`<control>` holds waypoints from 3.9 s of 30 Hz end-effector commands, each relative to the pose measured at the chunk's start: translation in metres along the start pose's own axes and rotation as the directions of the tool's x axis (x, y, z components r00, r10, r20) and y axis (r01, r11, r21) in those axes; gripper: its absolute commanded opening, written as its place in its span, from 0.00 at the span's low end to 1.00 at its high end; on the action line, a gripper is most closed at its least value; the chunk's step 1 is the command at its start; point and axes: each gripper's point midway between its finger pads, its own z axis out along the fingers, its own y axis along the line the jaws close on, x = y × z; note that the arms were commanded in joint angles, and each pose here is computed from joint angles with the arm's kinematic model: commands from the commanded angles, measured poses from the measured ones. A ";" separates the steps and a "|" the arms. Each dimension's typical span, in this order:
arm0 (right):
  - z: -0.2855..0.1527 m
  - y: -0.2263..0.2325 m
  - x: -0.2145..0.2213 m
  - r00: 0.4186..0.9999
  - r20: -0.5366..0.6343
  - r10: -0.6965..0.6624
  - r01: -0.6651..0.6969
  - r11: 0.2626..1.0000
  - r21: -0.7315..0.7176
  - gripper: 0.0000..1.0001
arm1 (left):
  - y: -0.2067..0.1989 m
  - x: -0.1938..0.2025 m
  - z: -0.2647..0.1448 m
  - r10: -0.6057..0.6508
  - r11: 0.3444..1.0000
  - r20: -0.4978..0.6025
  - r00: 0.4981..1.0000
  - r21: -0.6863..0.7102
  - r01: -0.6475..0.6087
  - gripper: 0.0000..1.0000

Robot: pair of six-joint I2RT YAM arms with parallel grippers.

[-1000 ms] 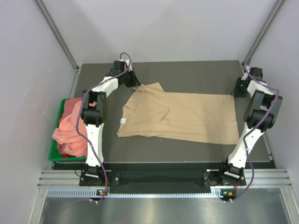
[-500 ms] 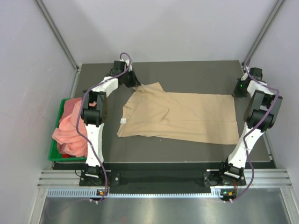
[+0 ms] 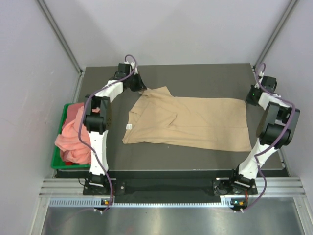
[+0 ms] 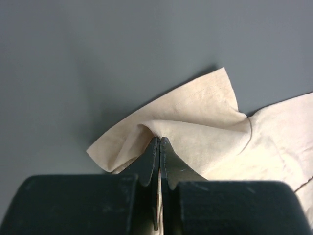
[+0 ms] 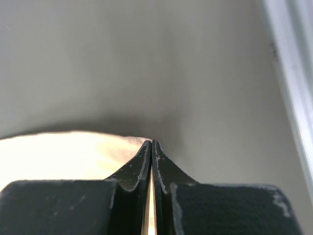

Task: Fold and stack the t-shirts
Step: Fold the tshirt

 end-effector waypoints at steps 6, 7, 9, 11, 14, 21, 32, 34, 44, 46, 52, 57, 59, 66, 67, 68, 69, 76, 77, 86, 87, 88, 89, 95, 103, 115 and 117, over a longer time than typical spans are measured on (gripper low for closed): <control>-0.045 0.001 -0.068 0.953 0.302 -0.002 -0.005 1.000 0.025 0.00 | -0.032 -0.036 -0.044 0.056 0.998 0.110 0.992 0.028 -0.060 0.00; -0.046 0.001 -0.068 0.953 0.302 0.001 -0.009 1.000 0.025 0.00 | -0.033 -0.037 -0.046 0.058 0.998 0.114 0.992 0.027 -0.061 0.00; -0.050 0.000 -0.062 0.953 0.302 0.018 -0.028 0.999 0.030 0.00 | -0.035 -0.034 -0.051 0.054 0.998 0.115 0.992 0.030 -0.058 0.00; -0.056 -0.004 -0.051 0.950 0.308 0.046 -0.065 0.997 0.050 0.00 | -0.037 -0.032 -0.059 0.054 0.998 0.119 0.991 0.027 -0.057 0.00; -0.065 -0.009 -0.042 0.945 0.321 0.071 -0.102 0.992 0.079 0.00 | -0.037 -0.026 -0.069 0.056 0.998 0.122 0.991 0.008 -0.058 0.00; -0.086 -0.029 -0.039 0.918 0.376 0.125 -0.189 0.972 0.138 0.00 | -0.038 -0.019 -0.090 0.064 0.998 0.135 0.989 -0.024 -0.062 0.00; -0.091 -0.042 0.012 0.914 0.337 0.226 -0.296 0.939 0.173 0.00 | -0.024 0.049 -0.111 -0.016 0.997 0.054 0.998 -0.070 0.020 0.00; -0.089 -0.042 0.023 0.919 0.310 0.242 -0.306 0.936 0.176 0.00 | -0.023 0.065 -0.114 -0.029 0.996 0.026 0.999 -0.084 0.032 0.00; -0.092 -0.046 0.038 0.923 0.285 0.260 -0.324 0.924 0.205 0.00 | -0.012 0.109 -0.123 -0.074 0.986 -0.119 0.990 -0.158 0.055 0.00; -0.089 -0.047 0.044 0.927 0.265 0.267 -0.326 0.921 0.214 0.00 | -0.012 0.112 -0.125 -0.079 0.985 -0.127 0.989 -0.161 0.058 0.00; -0.084 -0.047 0.053 0.930 0.240 0.277 -0.330 0.918 0.219 0.00 | -0.012 0.123 -0.133 -0.081 0.983 -0.140 0.987 -0.176 0.056 0.00; -0.082 -0.048 0.063 0.934 0.210 0.289 -0.335 0.913 0.233 0.00 | -0.012 0.136 -0.134 -0.081 0.981 -0.170 0.982 -0.190 0.048 0.00; -0.083 -0.050 0.066 0.934 0.207 0.290 -0.337 0.909 0.246 0.00 | -0.014 0.144 -0.134 -0.074 0.980 -0.195 0.978 -0.197 0.035 0.00; -0.091 -0.055 0.068 0.939 0.169 0.300 -0.339 0.893 0.297 0.14 | -0.014 0.156 -0.137 -0.080 0.970 -0.228 0.970 -0.241 0.023 0.00; -0.095 -0.058 0.070 0.940 0.155 0.305 -0.340 0.882 0.326 0.16 | -0.015 0.158 -0.138 -0.079 0.970 -0.232 0.969 -0.240 0.022 0.00; -0.097 -0.060 0.069 0.940 0.149 0.306 -0.339 0.878 0.338 0.22 | -0.013 0.162 -0.139 -0.079 0.968 -0.238 0.968 -0.251 0.017 0.00; -0.101 -0.060 0.068 0.942 0.137 0.306 -0.335 0.876 0.347 0.24 | -0.013 0.163 -0.139 -0.075 0.968 -0.242 0.967 -0.252 0.012 0.00; -0.109 -0.040 0.061 0.943 0.115 0.312 -0.332 0.906 0.264 0.28 | -0.013 0.172 -0.139 -0.084 0.963 -0.270 0.959 -0.269 0.009 0.00; -0.108 -0.034 0.061 0.946 0.107 0.305 -0.322 0.913 0.249 0.28 | -0.013 0.173 -0.140 -0.086 0.962 -0.275 0.958 -0.272 0.008 0.00; -0.105 0.069 0.058 0.993 0.025 0.114 -0.113 0.993 -0.018 0.29 | -0.006 0.185 -0.140 -0.110 0.945 -0.312 0.944 -0.327 0.002 0.03; -0.103 0.080 0.062 0.996 0.010 0.086 -0.086 0.996 -0.039 0.29 | -0.006 0.185 -0.140 -0.117 0.942 -0.311 0.943 -0.336 0.006 0.02; -0.102 0.093 0.062 0.998 0.007 0.055 -0.054 0.995 -0.079 0.29 | -0.004 0.186 -0.139 -0.122 0.939 -0.317 0.941 -0.343 0.007 0.02; -0.100 0.116 0.070 1.000 -0.011 0.003 -0.005 0.991 -0.135 0.29 | -0.005 0.185 -0.138 -0.123 0.939 -0.312 0.942 -0.343 0.009 0.00; -0.093 0.186 0.111 0.986 -0.082 -0.143 0.113 0.948 -0.296 0.28 | 0.000 0.195 -0.137 -0.138 0.929 -0.331 0.934 -0.369 0.007 0.06; -0.085 0.244 0.175 0.942 -0.157 -0.296 0.200 0.872 -0.446 0.26 | 0.003 0.186 -0.151 -0.141 0.900 -0.309 0.941 -0.435 -0.008 0.34; -0.103 0.273 0.172 0.912 -0.103 -0.397 0.293 0.806 -0.514 0.27 | -0.017 0.154 -0.134 -0.134 0.938 -0.271 0.953 -0.346 0.033 0.39; -0.113 0.292 0.163 0.914 -0.068 -0.400 0.295 0.770 -0.566 0.28 | -0.013 0.153 -0.128 -0.146 0.937 -0.278 0.949 -0.347 0.043 0.37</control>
